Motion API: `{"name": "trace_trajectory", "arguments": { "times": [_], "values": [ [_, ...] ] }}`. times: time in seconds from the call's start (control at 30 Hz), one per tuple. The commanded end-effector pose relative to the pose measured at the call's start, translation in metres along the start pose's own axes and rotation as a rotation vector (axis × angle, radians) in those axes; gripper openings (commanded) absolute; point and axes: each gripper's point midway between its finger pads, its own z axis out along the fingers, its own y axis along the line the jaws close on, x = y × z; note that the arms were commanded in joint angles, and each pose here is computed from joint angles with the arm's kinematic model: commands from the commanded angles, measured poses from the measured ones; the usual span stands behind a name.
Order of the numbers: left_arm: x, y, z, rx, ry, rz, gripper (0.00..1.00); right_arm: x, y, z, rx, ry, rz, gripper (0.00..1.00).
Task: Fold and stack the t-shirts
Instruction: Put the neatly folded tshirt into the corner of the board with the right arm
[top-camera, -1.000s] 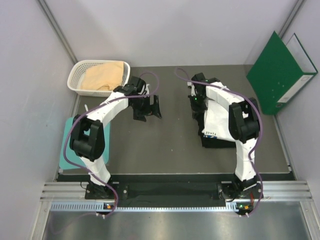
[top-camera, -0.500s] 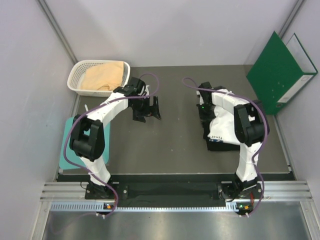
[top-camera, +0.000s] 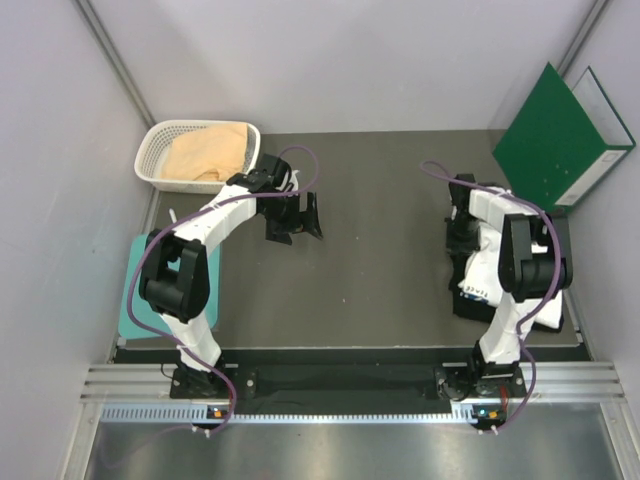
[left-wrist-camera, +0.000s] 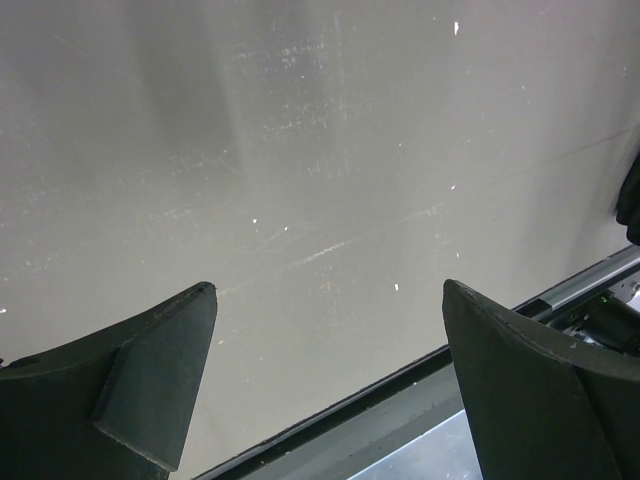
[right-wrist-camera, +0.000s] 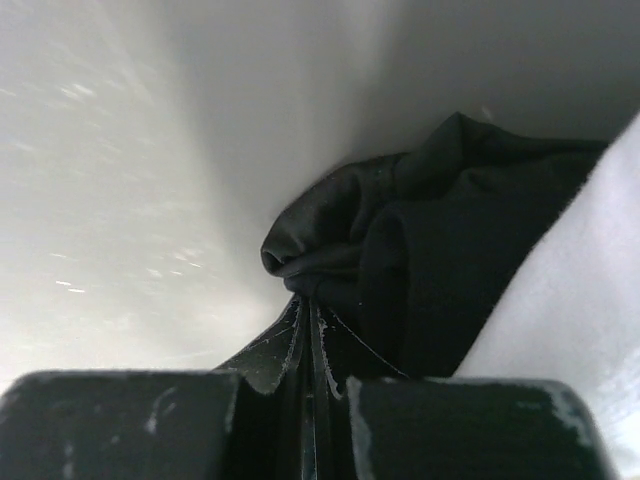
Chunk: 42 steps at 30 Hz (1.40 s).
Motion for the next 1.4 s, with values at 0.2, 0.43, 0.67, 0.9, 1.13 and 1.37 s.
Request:
{"name": "trace_trajectory", "arguments": {
  "times": [0.2, 0.43, 0.67, 0.9, 1.13, 1.37],
  "values": [
    [-0.016, -0.014, -0.004, 0.054, -0.039, 0.031, 0.99, 0.054, -0.052, -0.006, 0.197, 0.109, 0.1, 0.0],
    [-0.017, -0.015, -0.004, 0.057, -0.037, 0.032, 0.99, 0.064, -0.067, -0.004, 0.206, 0.118, 0.172, 0.0],
    [-0.019, -0.013, -0.01, 0.038, -0.054, 0.066, 0.99, 0.04, -0.041, -0.023, 0.085, 0.043, 0.089, 0.15],
    [-0.027, 0.013, -0.028, -0.137, -0.117, 0.108, 0.99, -0.028, 0.02, -0.099, 0.029, -0.3, -0.085, 0.99],
    [-0.028, 0.055, -0.046, -0.372, -0.142, 0.111, 0.99, -0.088, 0.074, -0.153, -0.114, -0.544, -0.145, 1.0],
    [-0.022, 0.077, -0.05, -0.437, -0.124, 0.081, 0.99, -0.104, 0.105, -0.143, -0.184, -0.536, -0.171, 1.0]
  ]
}}
